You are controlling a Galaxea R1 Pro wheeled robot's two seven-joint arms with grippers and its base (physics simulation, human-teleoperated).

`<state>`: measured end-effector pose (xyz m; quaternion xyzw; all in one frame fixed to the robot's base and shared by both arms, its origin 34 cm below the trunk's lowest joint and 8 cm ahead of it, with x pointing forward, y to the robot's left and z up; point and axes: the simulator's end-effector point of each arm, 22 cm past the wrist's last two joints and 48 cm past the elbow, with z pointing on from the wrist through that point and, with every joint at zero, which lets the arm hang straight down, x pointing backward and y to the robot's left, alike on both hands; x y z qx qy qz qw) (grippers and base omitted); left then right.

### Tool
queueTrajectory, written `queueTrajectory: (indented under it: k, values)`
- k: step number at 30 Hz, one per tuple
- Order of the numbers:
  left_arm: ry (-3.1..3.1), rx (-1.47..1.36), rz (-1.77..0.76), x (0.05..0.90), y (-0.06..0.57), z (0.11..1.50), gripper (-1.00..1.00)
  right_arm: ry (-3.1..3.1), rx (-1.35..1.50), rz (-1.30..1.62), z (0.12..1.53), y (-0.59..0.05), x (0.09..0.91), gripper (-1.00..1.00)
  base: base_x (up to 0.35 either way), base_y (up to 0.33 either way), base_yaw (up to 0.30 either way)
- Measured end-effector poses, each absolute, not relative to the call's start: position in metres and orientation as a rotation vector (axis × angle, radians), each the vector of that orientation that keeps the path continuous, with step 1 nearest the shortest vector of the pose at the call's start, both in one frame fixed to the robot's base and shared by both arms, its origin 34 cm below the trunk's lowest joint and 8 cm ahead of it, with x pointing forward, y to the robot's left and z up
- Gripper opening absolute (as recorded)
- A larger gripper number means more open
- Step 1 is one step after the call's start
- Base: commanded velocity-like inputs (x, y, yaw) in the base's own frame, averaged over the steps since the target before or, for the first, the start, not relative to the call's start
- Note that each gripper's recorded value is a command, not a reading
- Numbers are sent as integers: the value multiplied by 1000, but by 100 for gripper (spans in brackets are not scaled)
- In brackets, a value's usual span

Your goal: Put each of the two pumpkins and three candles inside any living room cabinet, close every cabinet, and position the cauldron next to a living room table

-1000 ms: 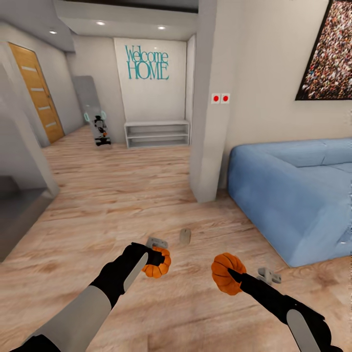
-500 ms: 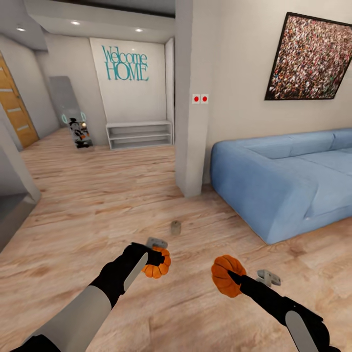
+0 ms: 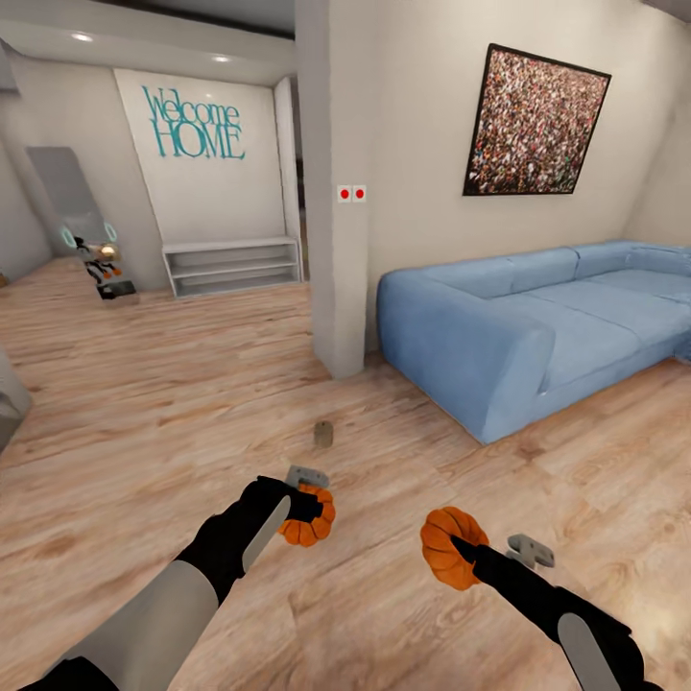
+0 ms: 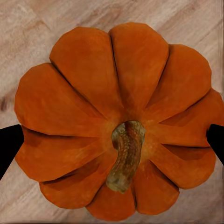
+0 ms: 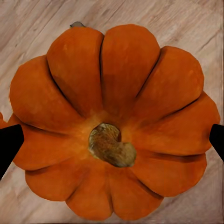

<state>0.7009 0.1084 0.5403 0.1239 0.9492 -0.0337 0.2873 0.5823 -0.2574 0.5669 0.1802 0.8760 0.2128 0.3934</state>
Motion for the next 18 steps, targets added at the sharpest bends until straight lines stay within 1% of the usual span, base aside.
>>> queueTrajectory:
  k: [7, 12, 18]
  values:
    - [2535, 332, -90, 701, 108, 541, -100, 2255, 492, 461, 556, -271, 579, -100, -157, 214, -34]
    - [2534, 332, -87, 701, 109, 541, -100, 2281, 529, 414, 546, -280, 575, -100, -45, 198, -3]
    - [2531, 332, -88, 702, 109, 541, -100, 2341, 629, 193, 528, -315, 566, -100, -6, 54, 0]
